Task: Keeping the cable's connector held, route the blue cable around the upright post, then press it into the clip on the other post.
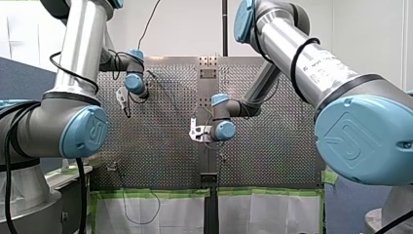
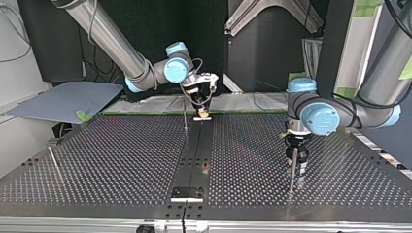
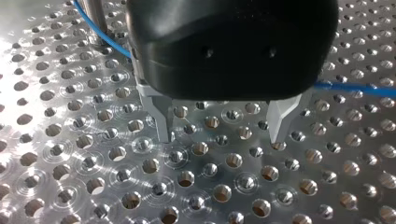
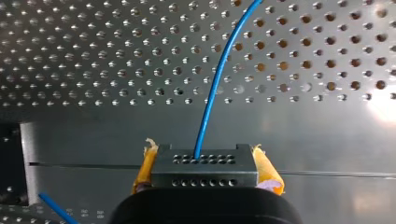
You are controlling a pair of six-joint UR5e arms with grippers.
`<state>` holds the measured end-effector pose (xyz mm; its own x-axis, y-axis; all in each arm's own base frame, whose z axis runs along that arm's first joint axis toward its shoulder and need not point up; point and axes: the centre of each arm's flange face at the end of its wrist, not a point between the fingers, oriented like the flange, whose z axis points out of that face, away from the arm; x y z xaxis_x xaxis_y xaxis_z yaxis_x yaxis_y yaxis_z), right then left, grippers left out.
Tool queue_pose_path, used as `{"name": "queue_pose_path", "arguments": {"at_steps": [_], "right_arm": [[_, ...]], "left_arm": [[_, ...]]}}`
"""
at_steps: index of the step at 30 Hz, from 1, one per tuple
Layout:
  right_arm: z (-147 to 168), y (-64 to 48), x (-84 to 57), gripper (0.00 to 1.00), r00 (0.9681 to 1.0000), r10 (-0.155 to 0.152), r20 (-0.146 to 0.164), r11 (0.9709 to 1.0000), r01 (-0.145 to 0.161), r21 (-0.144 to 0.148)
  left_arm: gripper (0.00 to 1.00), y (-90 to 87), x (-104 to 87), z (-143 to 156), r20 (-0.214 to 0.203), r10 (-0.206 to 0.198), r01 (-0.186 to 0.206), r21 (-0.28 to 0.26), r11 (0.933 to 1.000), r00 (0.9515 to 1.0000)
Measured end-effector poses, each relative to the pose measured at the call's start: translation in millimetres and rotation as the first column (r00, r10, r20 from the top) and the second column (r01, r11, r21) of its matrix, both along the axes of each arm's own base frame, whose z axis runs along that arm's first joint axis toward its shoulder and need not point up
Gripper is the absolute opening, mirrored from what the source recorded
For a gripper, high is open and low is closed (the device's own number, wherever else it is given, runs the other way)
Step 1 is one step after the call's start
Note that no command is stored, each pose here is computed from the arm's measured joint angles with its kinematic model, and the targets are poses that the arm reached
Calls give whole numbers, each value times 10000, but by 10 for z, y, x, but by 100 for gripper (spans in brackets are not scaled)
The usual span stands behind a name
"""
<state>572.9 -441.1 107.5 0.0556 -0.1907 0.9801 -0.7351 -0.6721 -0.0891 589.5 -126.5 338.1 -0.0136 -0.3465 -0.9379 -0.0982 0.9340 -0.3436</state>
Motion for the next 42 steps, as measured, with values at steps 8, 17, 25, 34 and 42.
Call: {"name": "queue_pose_path", "arguments": {"at_steps": [8, 17, 25, 34, 42], "right_arm": [[-394, 36, -27, 0, 9991, -101, -405, 9992, 116, 371], [-907, 82, -63, 0, 9965, -320, -771, 9974, 368, 619], [-1332, 121, -112, 0, 9941, -483, -971, 9954, 560, 775], [-1866, 204, -206, 0, 9896, -654, -1283, 9919, 785, 994], [-2458, 341, -436, 0, 9827, -888, -1624, 9854, 1104, 1296]], "left_arm": [[100, -1, -5, -7, -52, 14, -14, 19, 10000, 10000], [100, 20, 6, -5, -1, 36, -36, -15, 10000, 10000], [100, 28, 9, -5, 14, 50, -49, -74, 10000, 10000], [100, 29, 8, -6, -1, 53, -53, -80, 10000, 10000], [100, 30, 8, -7, -5, 65, -65, -81, 9999, 10000]]}}
